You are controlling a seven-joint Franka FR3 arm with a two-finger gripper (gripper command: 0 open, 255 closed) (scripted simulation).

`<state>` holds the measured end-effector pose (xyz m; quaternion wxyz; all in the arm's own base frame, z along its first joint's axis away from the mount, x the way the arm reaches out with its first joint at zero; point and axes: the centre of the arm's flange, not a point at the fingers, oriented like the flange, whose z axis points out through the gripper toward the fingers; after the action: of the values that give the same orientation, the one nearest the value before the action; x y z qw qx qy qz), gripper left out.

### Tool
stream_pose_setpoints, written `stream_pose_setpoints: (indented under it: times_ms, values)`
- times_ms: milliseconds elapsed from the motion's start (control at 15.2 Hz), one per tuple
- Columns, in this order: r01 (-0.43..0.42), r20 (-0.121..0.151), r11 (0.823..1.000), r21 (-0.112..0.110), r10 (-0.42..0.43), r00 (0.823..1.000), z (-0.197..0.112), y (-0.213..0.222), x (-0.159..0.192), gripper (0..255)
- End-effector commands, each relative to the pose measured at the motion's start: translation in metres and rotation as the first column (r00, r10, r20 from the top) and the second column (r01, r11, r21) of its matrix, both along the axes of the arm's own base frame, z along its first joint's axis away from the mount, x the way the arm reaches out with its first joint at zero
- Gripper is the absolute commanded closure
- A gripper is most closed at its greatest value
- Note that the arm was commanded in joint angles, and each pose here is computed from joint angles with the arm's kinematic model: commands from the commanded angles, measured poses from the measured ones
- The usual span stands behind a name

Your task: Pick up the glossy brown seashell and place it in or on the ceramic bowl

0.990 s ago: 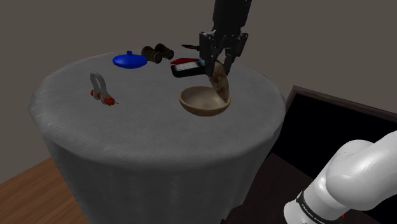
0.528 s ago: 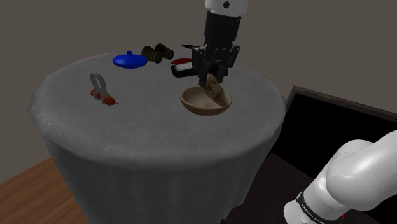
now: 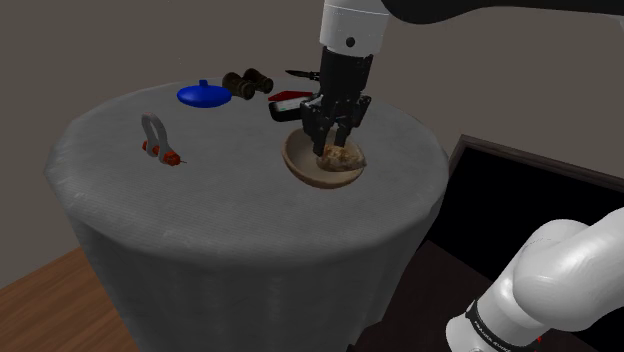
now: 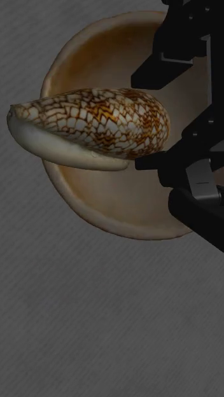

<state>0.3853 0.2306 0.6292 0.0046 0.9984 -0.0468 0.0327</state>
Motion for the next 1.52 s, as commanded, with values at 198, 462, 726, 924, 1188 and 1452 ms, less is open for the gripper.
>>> stream_pose_setpoints:
  times_ms: [198,462,726,924,1188,1452]
  values:
    - [0.000,0.000,1.000,0.000,0.000,1.000,-0.002,0.000,0.000,255]
    - [0.000,0.000,1.000,0.000,0.000,1.000,-0.002,0.000,0.000,0]
    - [0.000,0.000,1.000,0.000,0.000,1.000,-0.002,0.000,0.000,0]
    - [0.000,0.000,1.000,0.000,0.000,1.000,0.037,0.000,-0.003,0]
    - [0.000,0.000,1.000,0.000,0.000,1.000,0.048,0.000,-0.004,0]
    - [0.000,0.000,1.000,0.000,0.000,1.000,0.048,0.000,-0.004,0]
